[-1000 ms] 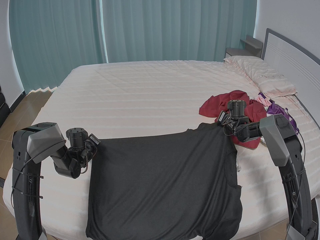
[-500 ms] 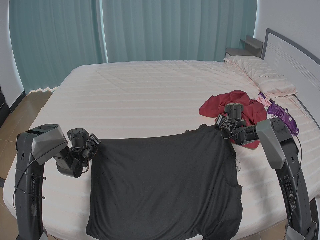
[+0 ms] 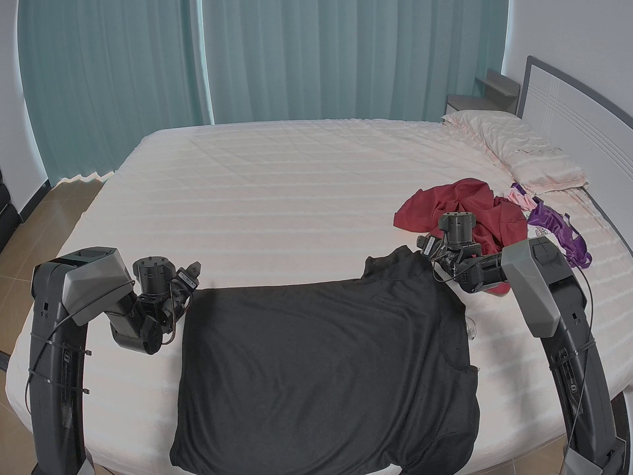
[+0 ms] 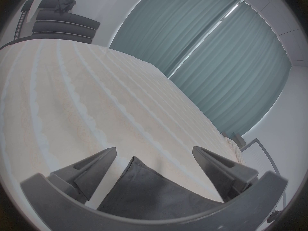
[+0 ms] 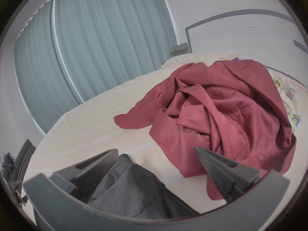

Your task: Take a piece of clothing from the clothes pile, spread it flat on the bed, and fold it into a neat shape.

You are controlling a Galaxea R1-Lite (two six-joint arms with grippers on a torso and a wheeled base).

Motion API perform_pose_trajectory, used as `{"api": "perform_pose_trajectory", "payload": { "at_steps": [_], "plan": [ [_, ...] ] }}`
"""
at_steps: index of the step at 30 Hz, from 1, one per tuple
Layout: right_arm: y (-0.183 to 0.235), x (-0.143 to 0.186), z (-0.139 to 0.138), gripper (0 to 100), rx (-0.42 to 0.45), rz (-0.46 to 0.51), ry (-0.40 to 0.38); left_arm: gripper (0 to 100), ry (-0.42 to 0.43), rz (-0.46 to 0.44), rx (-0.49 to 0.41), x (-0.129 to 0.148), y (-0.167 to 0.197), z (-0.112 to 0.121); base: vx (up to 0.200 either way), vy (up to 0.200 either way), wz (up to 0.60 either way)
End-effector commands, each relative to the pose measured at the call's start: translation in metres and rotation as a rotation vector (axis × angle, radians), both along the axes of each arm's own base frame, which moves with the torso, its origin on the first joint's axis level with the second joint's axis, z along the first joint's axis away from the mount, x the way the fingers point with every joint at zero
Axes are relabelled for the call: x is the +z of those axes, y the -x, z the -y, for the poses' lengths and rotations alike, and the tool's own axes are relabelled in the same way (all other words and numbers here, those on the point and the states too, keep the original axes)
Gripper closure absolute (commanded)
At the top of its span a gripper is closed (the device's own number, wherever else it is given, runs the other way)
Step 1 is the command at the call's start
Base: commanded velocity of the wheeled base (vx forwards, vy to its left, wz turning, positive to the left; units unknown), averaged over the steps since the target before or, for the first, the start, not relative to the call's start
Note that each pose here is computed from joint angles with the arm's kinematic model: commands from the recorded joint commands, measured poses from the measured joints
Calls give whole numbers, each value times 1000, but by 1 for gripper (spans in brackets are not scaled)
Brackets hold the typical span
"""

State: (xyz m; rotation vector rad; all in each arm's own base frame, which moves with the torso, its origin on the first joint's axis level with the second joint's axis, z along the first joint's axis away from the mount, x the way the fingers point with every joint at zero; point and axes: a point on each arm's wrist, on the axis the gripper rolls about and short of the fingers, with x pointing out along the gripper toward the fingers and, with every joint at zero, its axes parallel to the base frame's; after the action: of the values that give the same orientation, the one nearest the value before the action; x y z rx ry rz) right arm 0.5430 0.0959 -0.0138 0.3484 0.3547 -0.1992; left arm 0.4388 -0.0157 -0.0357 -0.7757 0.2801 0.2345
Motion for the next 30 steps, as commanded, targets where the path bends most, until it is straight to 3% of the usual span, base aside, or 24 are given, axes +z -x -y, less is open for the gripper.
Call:
{"api": "perform_pose_trajectory", "payload": {
  "at_steps": [1,4,7,10,14,18,19,22,26,30],
  "plan": [
    [27,29,9,0,-7,-57,3,0,-1,-6,6,23,21,-4,0,0,0],
    [63,36,8,0,19,-142,8,0,8,17,-18,54,43,-2,0,0,0],
    [101,57,7,0,56,-128,-30,0,30,38,-90,78,59,1,0,0,0],
    [123,64,10,0,56,-131,-43,0,33,33,-110,83,65,5,0,0,0],
    [191,69,21,0,80,-216,-60,0,43,-102,-115,71,105,2,-150,0,0],
    [218,67,26,0,81,-226,-110,0,42,-201,-141,63,143,8,-200,0,0],
    [234,61,29,0,66,-229,-166,0,46,-265,-212,61,172,21,-200,0,0],
    [251,52,32,0,60,-222,-199,0,47,-326,-279,58,198,33,-200,0,0],
    [265,41,34,0,87,-216,-244,0,57,-386,-296,51,215,39,-200,0,0],
    [276,38,31,0,102,-213,-374,0,57,-473,-296,42,234,35,-200,0,0]
  ]
}}
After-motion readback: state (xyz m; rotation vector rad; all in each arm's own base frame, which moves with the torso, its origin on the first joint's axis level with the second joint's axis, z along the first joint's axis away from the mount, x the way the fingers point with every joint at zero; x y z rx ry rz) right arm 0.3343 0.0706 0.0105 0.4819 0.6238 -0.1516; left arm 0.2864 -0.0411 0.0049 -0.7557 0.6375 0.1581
